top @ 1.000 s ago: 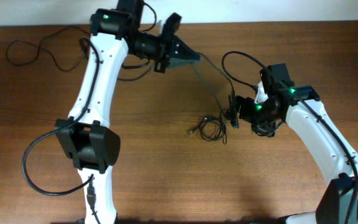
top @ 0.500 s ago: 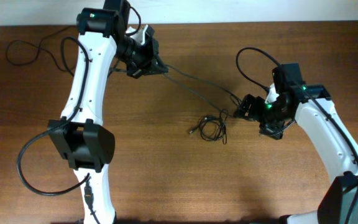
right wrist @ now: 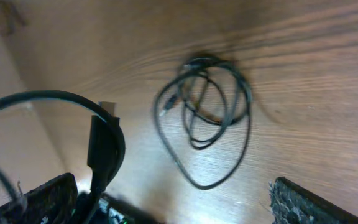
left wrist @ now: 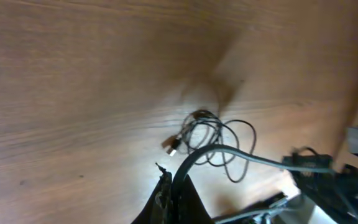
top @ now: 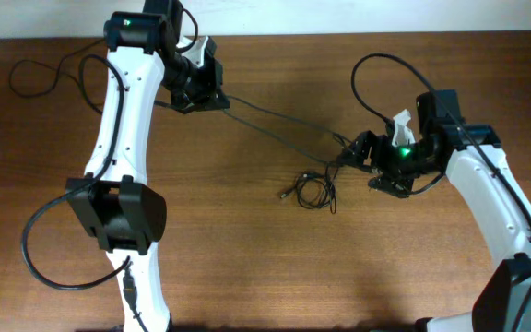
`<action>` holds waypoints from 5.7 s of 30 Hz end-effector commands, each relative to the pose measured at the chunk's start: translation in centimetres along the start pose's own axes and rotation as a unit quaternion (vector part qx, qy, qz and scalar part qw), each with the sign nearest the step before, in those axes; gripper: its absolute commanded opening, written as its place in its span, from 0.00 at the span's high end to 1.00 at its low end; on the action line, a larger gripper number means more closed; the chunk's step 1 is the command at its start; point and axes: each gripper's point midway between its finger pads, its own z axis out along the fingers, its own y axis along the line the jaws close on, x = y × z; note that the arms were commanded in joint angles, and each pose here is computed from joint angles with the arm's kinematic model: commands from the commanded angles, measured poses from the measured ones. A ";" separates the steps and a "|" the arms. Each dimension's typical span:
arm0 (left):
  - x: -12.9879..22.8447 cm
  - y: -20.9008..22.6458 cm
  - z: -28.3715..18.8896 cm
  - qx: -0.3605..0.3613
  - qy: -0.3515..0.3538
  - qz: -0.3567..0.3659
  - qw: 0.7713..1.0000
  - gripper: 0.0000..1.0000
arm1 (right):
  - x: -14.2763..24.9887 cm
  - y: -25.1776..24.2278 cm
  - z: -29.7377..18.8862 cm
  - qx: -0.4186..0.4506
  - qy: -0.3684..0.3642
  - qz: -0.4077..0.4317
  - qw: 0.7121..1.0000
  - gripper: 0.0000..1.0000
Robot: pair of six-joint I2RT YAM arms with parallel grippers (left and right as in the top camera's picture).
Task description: Untangle cables
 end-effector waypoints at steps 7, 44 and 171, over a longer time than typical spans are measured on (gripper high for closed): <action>-1.9 6.1 -2.2 -0.148 -0.057 -0.039 0.987 1.00 | -2.0 -1.1 -8.4 0.148 -0.130 0.020 0.980 0.01; -3.7 -3.7 -13.0 0.027 -0.200 0.135 0.970 1.00 | 3.9 12.9 -10.1 -0.246 -0.025 -0.286 0.926 0.02; 8.9 -22.1 -7.3 0.210 -0.093 0.503 0.833 0.00 | -4.8 18.2 -20.1 -0.181 -0.309 0.018 0.934 0.96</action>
